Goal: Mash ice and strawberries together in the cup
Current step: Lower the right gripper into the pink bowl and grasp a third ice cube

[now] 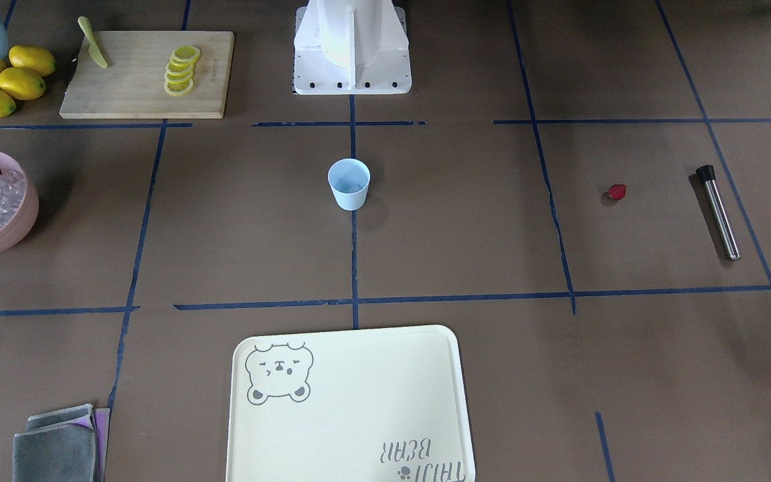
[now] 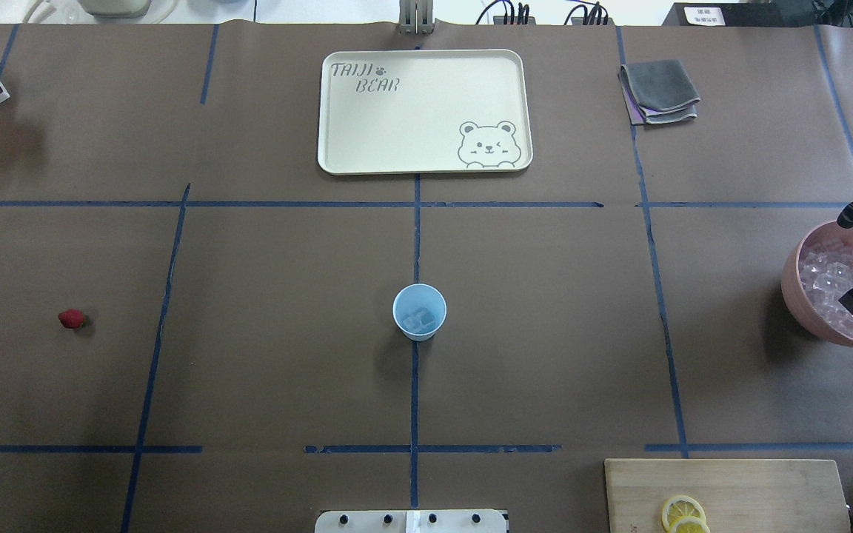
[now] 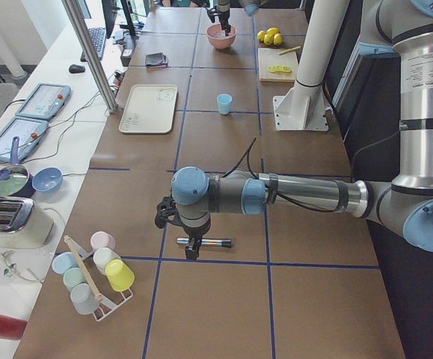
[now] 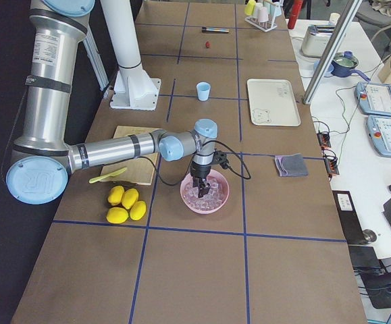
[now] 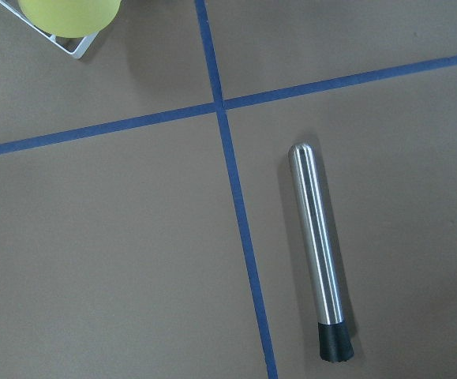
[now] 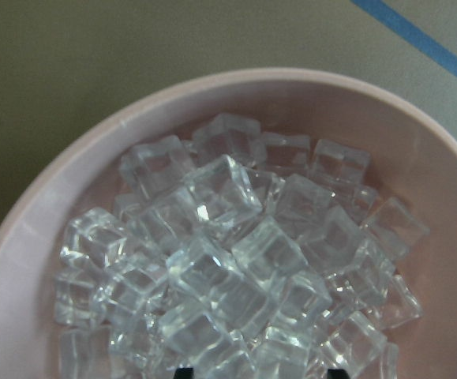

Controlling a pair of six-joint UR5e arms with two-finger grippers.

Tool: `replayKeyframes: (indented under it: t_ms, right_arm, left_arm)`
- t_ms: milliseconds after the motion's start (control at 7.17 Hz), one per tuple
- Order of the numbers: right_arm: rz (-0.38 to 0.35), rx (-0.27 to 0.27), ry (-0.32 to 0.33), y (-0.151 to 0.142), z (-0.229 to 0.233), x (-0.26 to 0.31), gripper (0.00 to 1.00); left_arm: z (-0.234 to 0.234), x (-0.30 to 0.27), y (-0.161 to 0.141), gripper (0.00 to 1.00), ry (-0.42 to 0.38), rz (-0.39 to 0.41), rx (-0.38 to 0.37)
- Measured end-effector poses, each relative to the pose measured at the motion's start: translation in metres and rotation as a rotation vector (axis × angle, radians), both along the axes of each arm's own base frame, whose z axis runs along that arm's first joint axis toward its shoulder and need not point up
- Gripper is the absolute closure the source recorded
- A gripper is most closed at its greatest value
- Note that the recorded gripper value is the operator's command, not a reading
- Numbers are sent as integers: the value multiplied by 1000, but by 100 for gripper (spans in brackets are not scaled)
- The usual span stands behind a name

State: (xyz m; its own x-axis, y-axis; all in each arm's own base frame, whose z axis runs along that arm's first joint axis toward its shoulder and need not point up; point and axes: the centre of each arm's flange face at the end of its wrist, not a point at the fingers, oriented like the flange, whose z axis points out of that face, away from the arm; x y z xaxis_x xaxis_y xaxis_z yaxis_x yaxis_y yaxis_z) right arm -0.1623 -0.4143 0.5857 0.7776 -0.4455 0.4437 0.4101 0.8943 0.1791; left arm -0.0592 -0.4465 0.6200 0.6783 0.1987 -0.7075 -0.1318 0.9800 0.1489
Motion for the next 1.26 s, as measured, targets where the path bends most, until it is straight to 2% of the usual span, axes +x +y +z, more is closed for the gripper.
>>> replayKeyframes:
  t_ms: [419,558,698,837,977,1256]
  right_arm:
    - [-7,7,6,-1,1,2,40]
    - [-7,7,10,-1,2,3,49]
    - [-5,8,15,-1,2,3,69]
    - [-3,10,19,-1,3,4,84]
    - [-2,11,21,-1,3,4,95]
    - [6,12,17,-3,1,6,98]
  left_arm:
    - [0,0,0,0,0,1,0]
    - [0,1,0,0,0,3,0]
    - [0,2,0,0,0,5,1]
    - [0,2,0,0,0,5,1]
    - [-1,2,0,0,0,6,1]
    - [-1,3,0,0,0,6,2]
